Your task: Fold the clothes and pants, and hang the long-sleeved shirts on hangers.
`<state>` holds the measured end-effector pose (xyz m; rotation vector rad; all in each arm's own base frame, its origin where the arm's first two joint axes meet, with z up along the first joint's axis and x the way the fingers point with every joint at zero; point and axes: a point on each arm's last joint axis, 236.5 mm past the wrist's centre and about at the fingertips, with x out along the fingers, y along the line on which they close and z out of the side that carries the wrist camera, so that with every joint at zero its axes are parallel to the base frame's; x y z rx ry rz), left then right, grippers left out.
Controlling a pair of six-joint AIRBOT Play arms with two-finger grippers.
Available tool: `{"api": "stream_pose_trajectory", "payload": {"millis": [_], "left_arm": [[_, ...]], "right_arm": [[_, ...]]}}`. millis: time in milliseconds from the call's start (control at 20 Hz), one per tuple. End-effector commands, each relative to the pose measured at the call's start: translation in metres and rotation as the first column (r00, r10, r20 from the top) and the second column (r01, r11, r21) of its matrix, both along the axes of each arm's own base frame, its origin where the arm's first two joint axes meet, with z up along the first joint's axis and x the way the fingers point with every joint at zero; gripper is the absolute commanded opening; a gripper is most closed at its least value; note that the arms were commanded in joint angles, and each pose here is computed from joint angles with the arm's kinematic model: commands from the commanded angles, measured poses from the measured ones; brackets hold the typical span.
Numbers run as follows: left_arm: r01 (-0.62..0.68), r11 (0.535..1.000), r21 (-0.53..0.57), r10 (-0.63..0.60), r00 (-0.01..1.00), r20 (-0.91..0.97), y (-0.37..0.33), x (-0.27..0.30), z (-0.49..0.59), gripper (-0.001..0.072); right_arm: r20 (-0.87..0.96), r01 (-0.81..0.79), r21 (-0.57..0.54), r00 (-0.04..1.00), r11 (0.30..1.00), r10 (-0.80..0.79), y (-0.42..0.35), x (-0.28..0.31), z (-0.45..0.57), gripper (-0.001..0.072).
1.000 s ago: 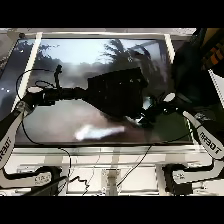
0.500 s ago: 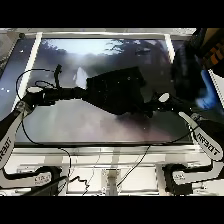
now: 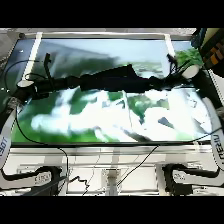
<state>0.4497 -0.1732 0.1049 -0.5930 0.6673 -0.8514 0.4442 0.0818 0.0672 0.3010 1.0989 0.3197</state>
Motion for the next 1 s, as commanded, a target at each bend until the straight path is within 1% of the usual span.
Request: {"api": "stream_pose_trajectory", "payload": {"millis": [0,150,250,350,550,600,700,750,800,850,900,950], "left_arm": [[-0.052,0.997,-0.055,0.053,0.999,0.012,0.006,0.001,0.045,0.0025],[-0.051,0.978,-0.200,0.055,0.998,0.017,-0.002,-0.021,0.107,0.0025],[-0.013,0.962,-0.274,0.043,0.994,0.104,-0.006,-0.046,0.159,0.0025],[0.035,0.958,-0.285,0.026,0.978,0.207,-0.011,-0.080,0.202,0.0025],[0.094,0.939,-0.331,0.012,0.953,0.303,-0.019,-0.162,0.275,0.0026],[0.106,0.934,-0.341,0.010,0.947,0.322,-0.020,-0.182,0.289,0.0025],[0.113,0.922,-0.370,0.021,0.940,0.340,-0.021,-0.215,0.310,0.0025],[0.098,0.920,-0.379,0.044,0.936,0.348,-0.019,-0.222,0.317,0.0025],[0.054,0.924,-0.380,0.085,0.937,0.340,-0.015,-0.220,0.318,0.0025],[-0.015,0.932,-0.362,0.140,0.937,0.322,-0.008,-0.210,0.313,0.0025],[-0.078,0.938,-0.337,0.183,0.939,0.292,-0.001,-0.197,0.302,0.0025],[-0.144,0.941,-0.306,0.225,0.942,0.249,0.007,-0.180,0.285,0.0025]], "right_arm": [[0.180,-0.110,-0.163,0.974,0.980,0.139,-0.028,-0.015,0.082,0.0018],[0.329,-0.126,-0.233,0.923,0.964,0.200,-0.027,-0.032,0.141,0.0018],[0.423,-0.096,-0.250,0.884,0.964,0.198,-0.026,-0.049,0.180,0.0018],[0.499,-0.073,-0.264,0.843,0.962,0.201,-0.024,-0.073,0.215,0.0018],[0.657,-0.027,-0.274,0.725,0.961,0.208,-0.015,-0.138,0.283,0.0017],[0.701,-0.002,-0.264,0.687,0.964,0.193,-0.014,-0.154,0.301,0.0016],[0.785,0.063,-0.202,0.607,0.977,0.124,-0.015,-0.173,0.334,0.0014],[0.814,0.088,-0.173,0.573,0.981,0.092,-0.018,-0.173,0.347,0.0013],[0.830,0.104,-0.155,0.553,0.982,0.073,-0.020,-0.165,0.352,0.0013],[0.827,0.111,-0.138,0.560,0.984,0.053,-0.023,-0.150,0.350,0.0013],[0.806,0.105,-0.125,0.590,0.986,0.039,-0.024,-0.130,0.339,0.0013],[0.766,0.086,-0.113,0.642,0.990,0.032,-0.023,-0.104,0.318,0.0013]]}}
